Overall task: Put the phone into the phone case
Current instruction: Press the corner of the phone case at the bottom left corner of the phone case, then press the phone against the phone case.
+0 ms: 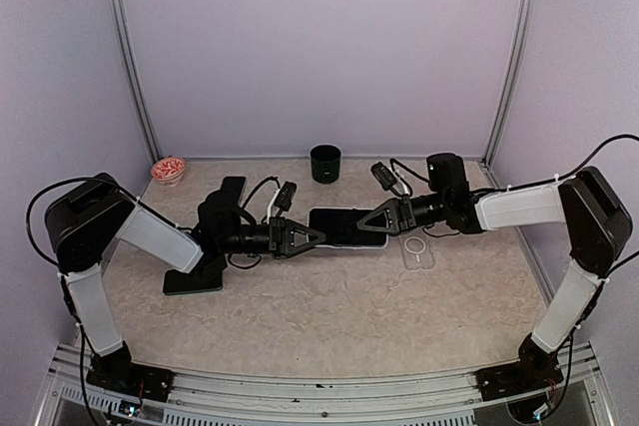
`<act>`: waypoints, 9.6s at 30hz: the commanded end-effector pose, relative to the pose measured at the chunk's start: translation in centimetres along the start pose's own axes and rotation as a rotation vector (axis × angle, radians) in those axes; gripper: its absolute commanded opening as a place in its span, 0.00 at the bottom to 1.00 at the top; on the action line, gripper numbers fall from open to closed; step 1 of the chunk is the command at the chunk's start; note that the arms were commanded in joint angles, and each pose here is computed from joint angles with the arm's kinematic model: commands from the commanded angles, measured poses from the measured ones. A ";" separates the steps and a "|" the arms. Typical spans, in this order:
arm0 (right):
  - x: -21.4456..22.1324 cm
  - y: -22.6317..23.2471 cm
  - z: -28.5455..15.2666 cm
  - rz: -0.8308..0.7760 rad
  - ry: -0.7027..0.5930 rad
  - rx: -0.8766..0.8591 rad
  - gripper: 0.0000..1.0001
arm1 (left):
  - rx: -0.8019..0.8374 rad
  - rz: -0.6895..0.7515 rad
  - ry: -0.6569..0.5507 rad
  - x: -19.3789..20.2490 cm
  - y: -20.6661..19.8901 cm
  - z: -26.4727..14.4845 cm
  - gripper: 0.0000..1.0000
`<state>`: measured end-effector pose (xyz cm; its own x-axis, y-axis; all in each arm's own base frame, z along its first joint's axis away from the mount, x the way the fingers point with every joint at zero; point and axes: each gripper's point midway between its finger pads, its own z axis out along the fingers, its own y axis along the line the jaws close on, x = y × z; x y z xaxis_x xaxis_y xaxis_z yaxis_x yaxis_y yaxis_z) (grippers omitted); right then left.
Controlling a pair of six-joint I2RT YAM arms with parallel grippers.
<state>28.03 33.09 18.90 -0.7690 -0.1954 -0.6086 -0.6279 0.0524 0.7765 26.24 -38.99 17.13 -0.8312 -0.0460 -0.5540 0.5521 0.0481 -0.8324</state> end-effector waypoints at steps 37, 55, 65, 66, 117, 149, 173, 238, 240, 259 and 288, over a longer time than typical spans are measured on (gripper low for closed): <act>-4.2 2.4 -1.5 0.212 -0.353 -0.089 0.03 | -0.078 -0.049 -0.115 -3.0 1.0 2.9 0.48; -3.3 1.3 -0.7 0.240 -0.335 -0.082 0.03 | -0.066 -0.021 -0.171 -4.4 0.1 2.6 0.49; -3.4 1.1 -0.1 0.219 -0.322 -0.046 0.03 | -0.113 -0.053 -0.224 -4.7 1.1 1.9 0.50; -3.3 0.9 0.1 0.221 -0.319 -0.041 0.03 | -0.104 -0.055 -0.226 -4.8 0.9 2.0 0.50; -3.9 0.4 -0.1 0.221 -0.320 -0.052 0.02 | -0.096 -0.022 -0.244 -2.6 0.3 1.7 0.47; -4.4 0.8 -2.1 0.308 -0.318 -0.178 0.02 | 0.090 0.266 -0.043 -0.2 -4.0 -0.2 0.08; -4.3 1.3 -1.9 0.277 -0.333 -0.156 0.02 | -0.127 0.260 -0.155 -3.5 -1.3 2.1 0.53; -4.9 2.1 -2.1 0.340 -0.313 -0.267 0.02 | -0.081 0.535 -0.005 -2.3 -3.3 0.4 0.00; -5.0 1.9 -2.1 0.341 -0.314 -0.264 0.03 | -0.116 0.546 0.009 -2.2 -2.9 0.4 0.00; -4.7 1.8 -2.0 0.310 -0.317 -0.225 0.02 | -0.272 0.465 -0.125 -4.2 -1.1 0.6 0.36; -4.2 2.5 -1.1 0.294 -0.301 -0.236 0.02 | -0.297 0.441 -0.179 -4.6 -0.3 1.8 0.35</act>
<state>30.87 32.73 20.92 -0.9622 0.0834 -0.2593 -0.2680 -0.1188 0.9561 29.51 -40.42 19.30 -0.5110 -0.0960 -0.8542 0.7775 0.3721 -0.5070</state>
